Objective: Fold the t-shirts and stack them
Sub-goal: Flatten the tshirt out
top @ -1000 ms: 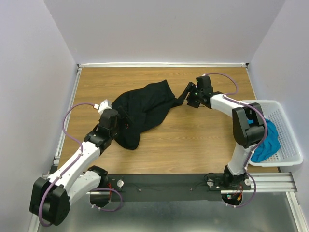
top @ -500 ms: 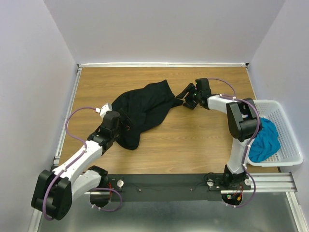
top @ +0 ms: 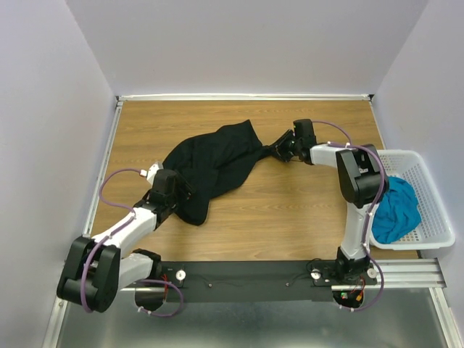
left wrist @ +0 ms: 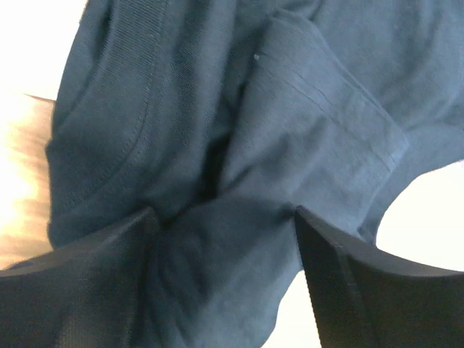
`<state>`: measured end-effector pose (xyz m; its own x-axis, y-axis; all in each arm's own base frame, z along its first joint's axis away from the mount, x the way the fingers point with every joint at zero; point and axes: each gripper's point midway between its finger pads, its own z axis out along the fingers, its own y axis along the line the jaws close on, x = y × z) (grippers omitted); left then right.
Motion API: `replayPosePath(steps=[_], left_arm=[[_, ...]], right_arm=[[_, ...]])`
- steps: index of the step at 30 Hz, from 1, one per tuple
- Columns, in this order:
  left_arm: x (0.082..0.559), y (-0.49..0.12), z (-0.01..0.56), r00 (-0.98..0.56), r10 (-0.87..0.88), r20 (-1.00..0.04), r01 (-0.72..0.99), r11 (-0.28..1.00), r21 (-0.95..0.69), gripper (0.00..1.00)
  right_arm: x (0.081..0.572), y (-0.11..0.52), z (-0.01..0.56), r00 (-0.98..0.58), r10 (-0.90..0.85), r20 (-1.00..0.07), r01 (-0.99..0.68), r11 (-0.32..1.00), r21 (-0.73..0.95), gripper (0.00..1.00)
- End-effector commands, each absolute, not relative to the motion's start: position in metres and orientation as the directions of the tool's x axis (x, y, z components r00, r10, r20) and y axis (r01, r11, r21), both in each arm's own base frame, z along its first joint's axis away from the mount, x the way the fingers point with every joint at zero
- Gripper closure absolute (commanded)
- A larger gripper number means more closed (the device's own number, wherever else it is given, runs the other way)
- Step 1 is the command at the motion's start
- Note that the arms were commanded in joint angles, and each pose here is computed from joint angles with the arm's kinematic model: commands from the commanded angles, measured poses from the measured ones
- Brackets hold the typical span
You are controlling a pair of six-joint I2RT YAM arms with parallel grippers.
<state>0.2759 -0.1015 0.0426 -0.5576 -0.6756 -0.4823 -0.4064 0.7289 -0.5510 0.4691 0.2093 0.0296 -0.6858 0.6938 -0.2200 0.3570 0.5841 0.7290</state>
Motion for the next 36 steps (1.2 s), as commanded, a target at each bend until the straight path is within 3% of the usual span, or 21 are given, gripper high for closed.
replayPosePath(steps=[1, 3, 5, 9, 12, 19, 22, 25, 26, 27, 30, 36], left_arm=[[0.278, -0.095, 0.027, -0.584, -0.663, -0.469, -0.428, 0.742, -0.517, 0.21], [0.283, -0.091, 0.025, -0.591, -0.651, -0.476, -0.432, 0.754, -0.495, 0.34], [0.289, -0.084, 0.023, -0.59, -0.642, -0.49, -0.441, 0.765, -0.47, 0.49], [0.302, -0.074, 0.021, -0.597, -0.614, -0.516, -0.447, 0.789, -0.421, 0.71], [0.322, -0.059, 0.025, -0.598, -0.574, -0.56, -0.456, 0.818, -0.351, 0.77], [0.391, -0.039, 0.058, -0.591, -0.425, -0.686, -0.379, 0.897, -0.229, 0.78], [0.417, -0.045, 0.085, -0.584, -0.306, -0.752, -0.251, 0.949, -0.191, 0.64], [0.414, -0.045, 0.101, -0.576, -0.283, -0.766, -0.254, 0.954, -0.161, 0.38], [0.408, -0.049, 0.115, -0.552, -0.269, -0.789, -0.251, 0.956, -0.15, 0.23], [0.403, -0.052, 0.122, -0.545, -0.27, -0.794, -0.251, 0.956, -0.153, 0.19], [0.382, -0.073, 0.135, -0.534, -0.273, -0.8, -0.217, 0.959, -0.183, 0.15], [0.363, -0.135, 0.147, -0.553, -0.086, -0.829, -0.031, 0.996, -0.082, 0.18]], right_arm=[[0.45, 0.189, -0.021, -0.695, 0.698, -0.172, 0.465, 0.618, 0.634, 0.73], [0.451, 0.181, -0.026, -0.688, 0.704, -0.176, 0.474, 0.62, 0.625, 0.88], [0.452, 0.172, -0.028, -0.681, 0.71, -0.181, 0.483, 0.621, 0.617, 0.96], [0.447, 0.154, -0.032, -0.666, 0.721, -0.19, 0.503, 0.623, 0.599, 0.99], [0.441, 0.135, -0.026, -0.641, 0.738, -0.212, 0.519, 0.62, 0.588, 0.99], [0.375, 0.096, -0.022, -0.621, 0.755, -0.211, 0.582, 0.624, 0.52, 0.99], [0.34, 0.095, -0.016, -0.634, 0.746, -0.204, 0.577, 0.632, 0.518, 0.99], [0.314, 0.094, -0.015, -0.652, 0.73, -0.205, 0.562, 0.646, 0.516, 0.99], [0.305, 0.092, -0.01, -0.663, 0.717, -0.215, 0.549, 0.661, 0.512, 0.99], [0.303, 0.092, -0.007, -0.667, 0.71, -0.224, 0.537, 0.668, 0.515, 0.99], [0.301, 0.087, 0.003, -0.684, 0.677, -0.272, 0.502, 0.707, 0.498, 0.99], [0.307, 0.081, 0.017, -0.699, 0.633, -0.333, 0.456, 0.753, 0.475, 0.99]])
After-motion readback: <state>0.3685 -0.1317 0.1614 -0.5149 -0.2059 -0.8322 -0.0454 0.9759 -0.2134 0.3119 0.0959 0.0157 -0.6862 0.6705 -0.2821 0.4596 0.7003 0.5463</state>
